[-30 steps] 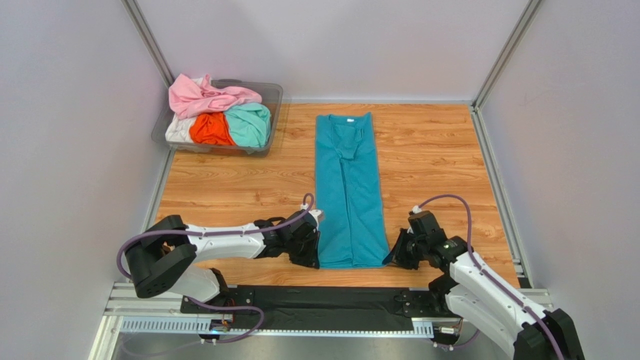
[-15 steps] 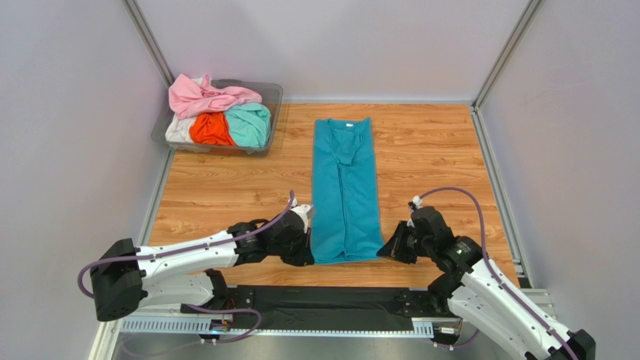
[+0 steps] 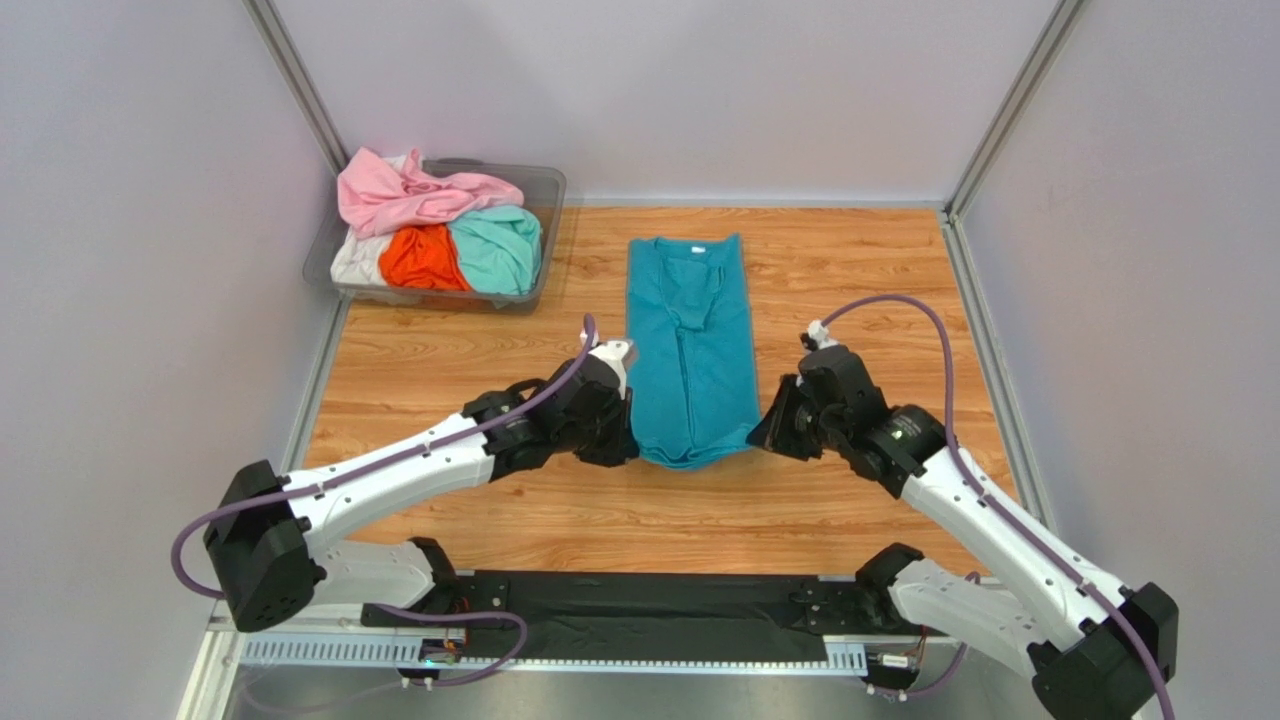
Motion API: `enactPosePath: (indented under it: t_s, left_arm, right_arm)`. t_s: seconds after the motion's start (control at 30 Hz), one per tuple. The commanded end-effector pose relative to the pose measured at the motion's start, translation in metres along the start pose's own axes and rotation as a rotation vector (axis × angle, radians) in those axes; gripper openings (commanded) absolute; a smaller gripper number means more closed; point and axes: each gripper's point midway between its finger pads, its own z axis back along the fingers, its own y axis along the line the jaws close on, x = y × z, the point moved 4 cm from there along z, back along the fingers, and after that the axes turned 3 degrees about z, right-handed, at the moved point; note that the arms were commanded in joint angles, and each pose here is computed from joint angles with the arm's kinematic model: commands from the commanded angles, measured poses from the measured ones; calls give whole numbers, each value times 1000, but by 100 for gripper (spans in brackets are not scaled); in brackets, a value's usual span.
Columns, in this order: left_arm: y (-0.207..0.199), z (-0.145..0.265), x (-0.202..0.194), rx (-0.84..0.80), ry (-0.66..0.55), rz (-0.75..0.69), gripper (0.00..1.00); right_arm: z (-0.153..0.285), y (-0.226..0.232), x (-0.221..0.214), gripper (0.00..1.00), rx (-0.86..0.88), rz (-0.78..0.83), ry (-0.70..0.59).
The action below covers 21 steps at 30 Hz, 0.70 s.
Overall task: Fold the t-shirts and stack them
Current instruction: Fold the tshirt
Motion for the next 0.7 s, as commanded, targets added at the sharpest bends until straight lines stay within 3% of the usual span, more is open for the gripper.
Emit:
enactPosePath:
  t_s: [0.0, 0.43, 0.67]
  left_arm:
    - [5, 0, 24, 29, -44, -14, 0]
    - [20, -24, 97, 55, -96, 23, 0]
    - [34, -39, 130, 51, -111, 47, 0]
  right_arm:
    - [3, 11, 44, 0, -37, 59, -162]
    - [-28, 16, 110, 0, -88, 69, -178]
    - [-57, 7, 131, 0, -54, 21, -110]
